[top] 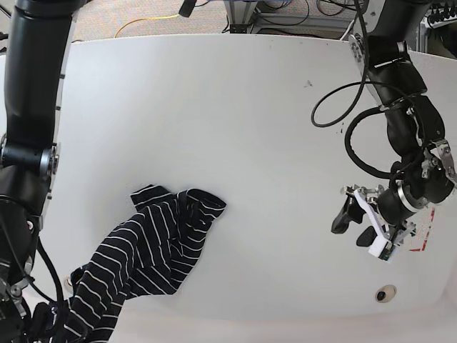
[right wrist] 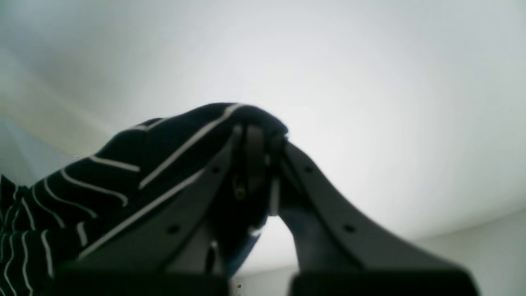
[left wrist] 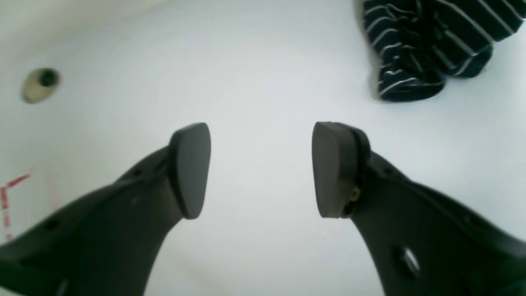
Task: Fold the T-shirt properly
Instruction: 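Move the left gripper to the bunched shirt and grasp its edge, then hold the shirt edge with the left gripper while the right holds the other end, then pull the left gripper away from the right, spreading the shirt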
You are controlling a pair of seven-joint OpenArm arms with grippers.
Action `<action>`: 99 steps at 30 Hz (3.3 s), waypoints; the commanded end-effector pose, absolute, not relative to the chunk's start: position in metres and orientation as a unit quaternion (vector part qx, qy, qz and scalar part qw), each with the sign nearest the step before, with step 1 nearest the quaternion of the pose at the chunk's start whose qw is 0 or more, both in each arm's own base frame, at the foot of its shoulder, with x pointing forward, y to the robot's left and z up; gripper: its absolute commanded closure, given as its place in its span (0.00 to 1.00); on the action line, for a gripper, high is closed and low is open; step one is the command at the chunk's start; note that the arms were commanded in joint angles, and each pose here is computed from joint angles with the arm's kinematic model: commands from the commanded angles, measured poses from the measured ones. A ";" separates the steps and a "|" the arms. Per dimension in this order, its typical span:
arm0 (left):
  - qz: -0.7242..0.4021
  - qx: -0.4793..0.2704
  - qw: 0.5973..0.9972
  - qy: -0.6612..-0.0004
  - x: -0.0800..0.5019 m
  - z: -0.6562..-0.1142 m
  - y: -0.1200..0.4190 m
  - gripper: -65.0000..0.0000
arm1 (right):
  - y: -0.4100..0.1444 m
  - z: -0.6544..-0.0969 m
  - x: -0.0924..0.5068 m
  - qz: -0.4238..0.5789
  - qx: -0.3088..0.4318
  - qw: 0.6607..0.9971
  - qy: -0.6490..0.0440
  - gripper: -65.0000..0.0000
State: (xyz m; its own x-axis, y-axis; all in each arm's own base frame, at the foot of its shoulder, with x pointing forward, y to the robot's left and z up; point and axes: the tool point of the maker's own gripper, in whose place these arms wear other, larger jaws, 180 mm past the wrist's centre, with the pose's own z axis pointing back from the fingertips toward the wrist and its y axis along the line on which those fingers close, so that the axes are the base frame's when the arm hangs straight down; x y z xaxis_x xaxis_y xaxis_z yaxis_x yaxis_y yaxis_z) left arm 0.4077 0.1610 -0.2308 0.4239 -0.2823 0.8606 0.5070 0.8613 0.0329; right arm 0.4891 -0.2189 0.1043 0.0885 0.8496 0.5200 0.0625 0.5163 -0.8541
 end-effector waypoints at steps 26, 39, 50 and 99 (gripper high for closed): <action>-0.120 -0.384 0.810 -0.427 0.451 -0.353 -0.053 0.45 | -0.246 0.085 0.483 0.267 -0.356 0.655 -0.611 1.00; -0.117 -0.349 0.831 -0.418 0.460 -0.383 -0.071 0.44 | -0.245 0.092 0.477 0.265 -0.363 0.646 -0.617 1.00; -0.136 -0.320 0.824 -0.448 0.461 -0.384 -0.078 0.44 | -0.245 0.099 0.465 0.255 -0.380 0.641 -0.616 1.00; -0.122 -0.191 0.793 -0.565 0.409 -0.283 0.158 1.00 | -0.264 0.081 0.449 0.243 -0.407 0.654 -0.589 1.00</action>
State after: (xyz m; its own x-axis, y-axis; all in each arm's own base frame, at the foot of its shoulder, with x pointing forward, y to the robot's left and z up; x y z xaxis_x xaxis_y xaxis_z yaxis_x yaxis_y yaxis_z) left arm 0.3981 0.1356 -0.3195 0.4275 0.0152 0.9039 0.4179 0.8833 -0.2125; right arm 0.4539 -0.2615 0.0612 0.2192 0.7987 0.5604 0.1117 0.5500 -0.8276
